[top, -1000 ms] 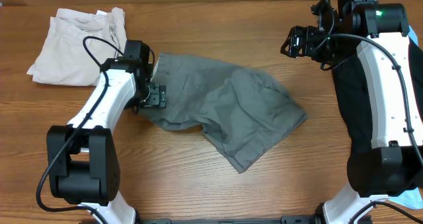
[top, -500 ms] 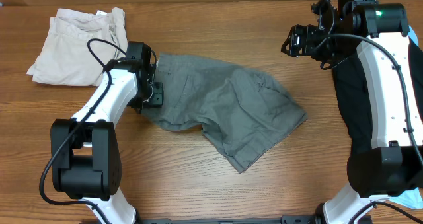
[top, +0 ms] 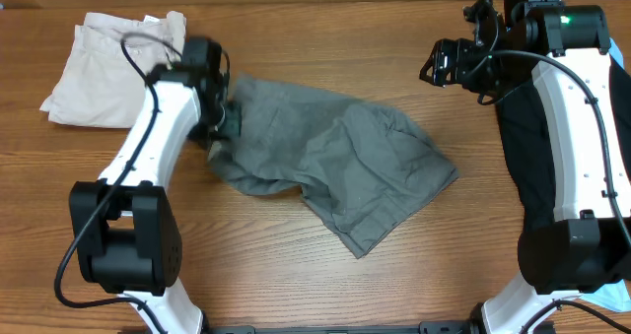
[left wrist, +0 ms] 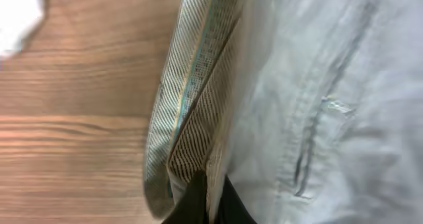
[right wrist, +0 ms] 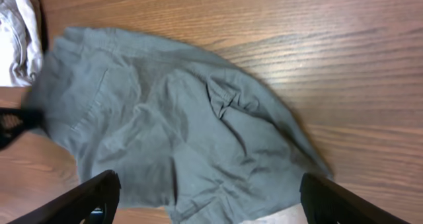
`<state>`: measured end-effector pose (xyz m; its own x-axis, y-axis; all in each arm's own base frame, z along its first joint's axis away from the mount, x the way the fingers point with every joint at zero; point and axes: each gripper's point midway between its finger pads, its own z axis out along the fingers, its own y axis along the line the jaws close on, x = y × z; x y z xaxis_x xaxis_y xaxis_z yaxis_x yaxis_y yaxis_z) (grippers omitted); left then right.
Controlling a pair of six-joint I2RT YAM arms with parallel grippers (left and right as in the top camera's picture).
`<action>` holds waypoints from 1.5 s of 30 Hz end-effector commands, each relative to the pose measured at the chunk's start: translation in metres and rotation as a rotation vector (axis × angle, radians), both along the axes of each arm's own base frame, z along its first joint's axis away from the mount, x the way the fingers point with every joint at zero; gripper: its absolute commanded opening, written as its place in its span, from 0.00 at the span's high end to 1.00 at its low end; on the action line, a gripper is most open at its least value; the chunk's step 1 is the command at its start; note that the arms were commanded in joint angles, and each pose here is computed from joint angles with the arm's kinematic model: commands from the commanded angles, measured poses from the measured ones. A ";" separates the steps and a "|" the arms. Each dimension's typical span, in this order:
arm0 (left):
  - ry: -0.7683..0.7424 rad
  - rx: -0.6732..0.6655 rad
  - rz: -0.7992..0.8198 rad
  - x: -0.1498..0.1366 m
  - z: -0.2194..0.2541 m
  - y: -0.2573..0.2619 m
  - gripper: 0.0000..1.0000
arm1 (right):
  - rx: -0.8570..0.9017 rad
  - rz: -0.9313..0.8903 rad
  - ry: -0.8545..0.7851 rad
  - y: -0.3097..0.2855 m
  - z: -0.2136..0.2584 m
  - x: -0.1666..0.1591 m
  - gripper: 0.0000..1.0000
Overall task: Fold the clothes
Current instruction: 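Grasp the grey shorts waistband edge with the left gripper, then grasp the other waistband corner of the shorts with the right gripper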
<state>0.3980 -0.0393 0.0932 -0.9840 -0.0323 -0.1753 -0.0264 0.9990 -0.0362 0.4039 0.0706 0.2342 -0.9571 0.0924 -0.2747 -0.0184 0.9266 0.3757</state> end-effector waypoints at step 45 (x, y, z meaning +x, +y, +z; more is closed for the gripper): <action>-0.658 -0.364 0.058 0.108 0.243 -0.061 0.96 | 0.039 0.464 -0.268 0.264 -0.092 -0.047 0.21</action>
